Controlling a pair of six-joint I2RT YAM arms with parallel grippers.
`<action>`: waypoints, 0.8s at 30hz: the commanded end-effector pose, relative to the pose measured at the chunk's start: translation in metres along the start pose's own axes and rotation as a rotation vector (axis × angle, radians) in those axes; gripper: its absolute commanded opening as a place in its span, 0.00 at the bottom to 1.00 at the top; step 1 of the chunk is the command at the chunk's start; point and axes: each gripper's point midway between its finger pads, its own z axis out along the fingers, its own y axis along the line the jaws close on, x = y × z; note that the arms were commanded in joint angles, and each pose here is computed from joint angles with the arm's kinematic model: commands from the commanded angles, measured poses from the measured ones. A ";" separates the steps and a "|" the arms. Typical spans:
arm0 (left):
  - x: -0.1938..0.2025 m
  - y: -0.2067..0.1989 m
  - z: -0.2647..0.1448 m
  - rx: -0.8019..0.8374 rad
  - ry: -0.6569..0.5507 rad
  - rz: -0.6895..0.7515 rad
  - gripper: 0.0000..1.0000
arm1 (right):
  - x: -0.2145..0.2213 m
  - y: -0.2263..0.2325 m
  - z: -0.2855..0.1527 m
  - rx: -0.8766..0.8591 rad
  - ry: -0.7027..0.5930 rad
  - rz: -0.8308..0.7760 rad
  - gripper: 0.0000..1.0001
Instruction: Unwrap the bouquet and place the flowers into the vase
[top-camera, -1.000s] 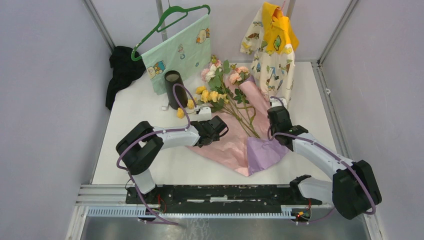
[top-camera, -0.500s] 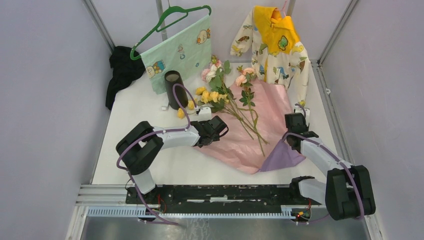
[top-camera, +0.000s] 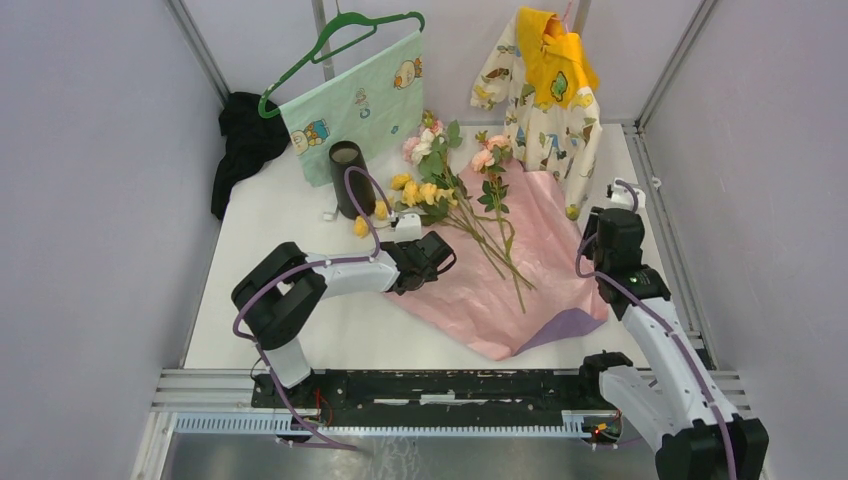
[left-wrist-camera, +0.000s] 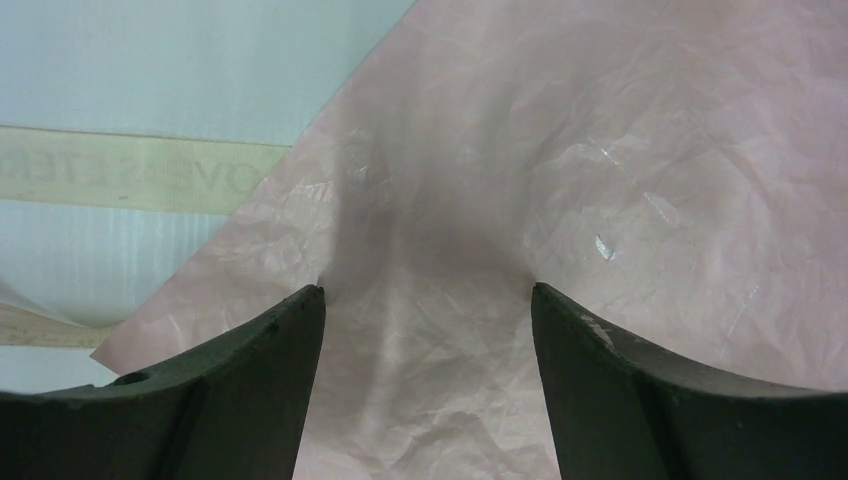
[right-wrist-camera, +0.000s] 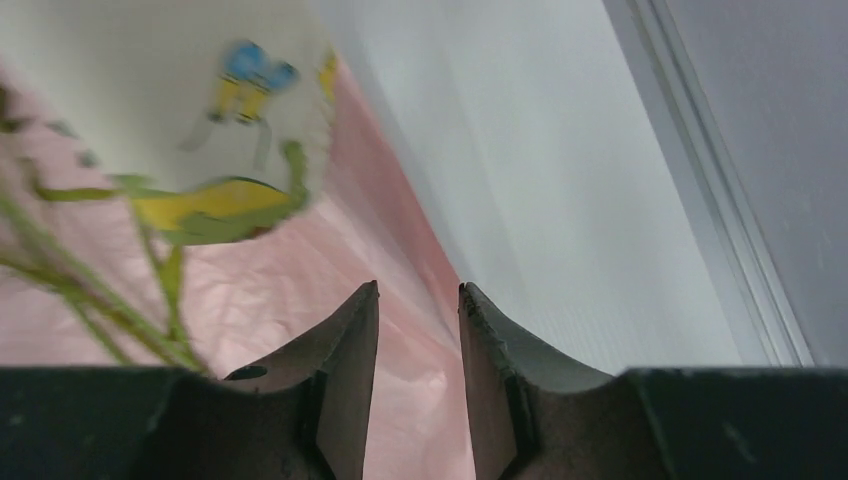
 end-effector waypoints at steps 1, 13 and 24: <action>0.002 0.034 -0.001 -0.121 0.001 0.032 0.82 | -0.050 0.052 -0.030 -0.300 -0.123 -0.018 0.41; -0.032 0.016 -0.032 -0.029 -0.038 -0.008 0.81 | 0.071 0.149 -0.057 -0.664 0.222 -0.301 0.26; -0.072 -0.043 -0.093 0.315 -0.065 -0.023 0.81 | 0.148 0.139 -0.146 -0.825 0.397 -0.222 0.14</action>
